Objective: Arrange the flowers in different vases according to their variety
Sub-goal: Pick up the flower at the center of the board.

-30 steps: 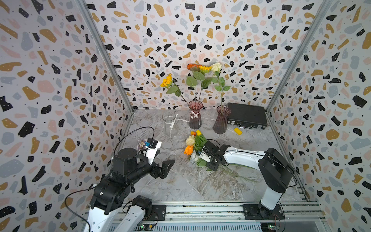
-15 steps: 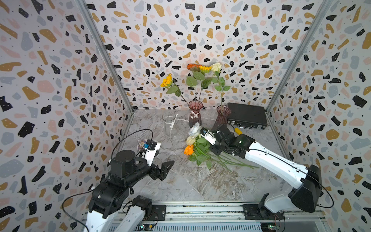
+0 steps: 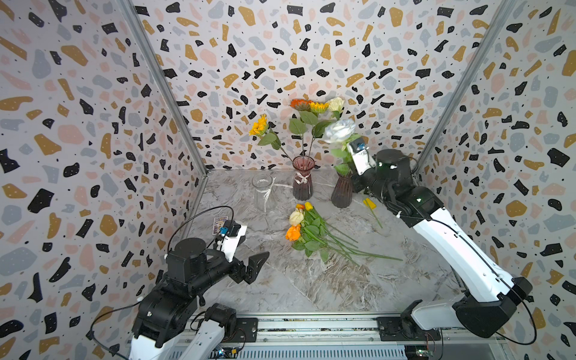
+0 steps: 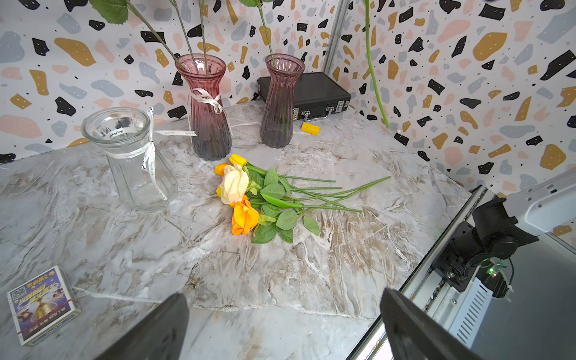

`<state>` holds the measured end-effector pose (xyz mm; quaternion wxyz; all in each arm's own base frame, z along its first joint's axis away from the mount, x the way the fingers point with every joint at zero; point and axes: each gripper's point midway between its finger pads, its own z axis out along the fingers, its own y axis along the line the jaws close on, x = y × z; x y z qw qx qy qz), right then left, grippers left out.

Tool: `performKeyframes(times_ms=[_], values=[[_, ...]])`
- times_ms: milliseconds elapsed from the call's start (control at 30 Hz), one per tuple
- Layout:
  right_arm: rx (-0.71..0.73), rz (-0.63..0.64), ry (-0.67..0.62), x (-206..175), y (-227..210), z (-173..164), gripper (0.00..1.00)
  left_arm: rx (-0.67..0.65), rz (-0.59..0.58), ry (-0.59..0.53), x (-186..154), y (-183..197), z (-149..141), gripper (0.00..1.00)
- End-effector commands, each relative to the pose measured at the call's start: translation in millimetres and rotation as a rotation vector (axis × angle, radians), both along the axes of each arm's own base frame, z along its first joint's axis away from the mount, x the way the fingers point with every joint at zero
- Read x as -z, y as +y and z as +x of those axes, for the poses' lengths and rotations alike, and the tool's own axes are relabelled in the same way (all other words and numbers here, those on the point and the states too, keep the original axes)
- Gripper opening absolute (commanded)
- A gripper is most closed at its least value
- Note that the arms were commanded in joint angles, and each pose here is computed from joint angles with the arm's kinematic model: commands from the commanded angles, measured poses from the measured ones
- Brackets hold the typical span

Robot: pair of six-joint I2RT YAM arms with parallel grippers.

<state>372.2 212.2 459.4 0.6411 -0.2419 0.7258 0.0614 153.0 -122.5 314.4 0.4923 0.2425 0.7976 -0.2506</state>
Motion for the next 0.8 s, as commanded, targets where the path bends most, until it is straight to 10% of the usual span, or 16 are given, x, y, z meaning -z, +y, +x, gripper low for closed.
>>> performKeyframes(times_ms=[0, 267, 767], values=[[-0.103, 0.249, -0.226, -95, -2, 2, 0.00, 0.028, -0.033, -0.027, -6, -6, 1, 1.00], [-0.251, 0.565, -0.327, -152, -17, 60, 0.00, 0.028, -0.034, -0.054, -7, -7, 5, 0.99], [-0.155, 0.436, -0.239, -69, -19, 150, 0.00, 0.048, -0.043, -0.085, -7, -15, 19, 1.00]])
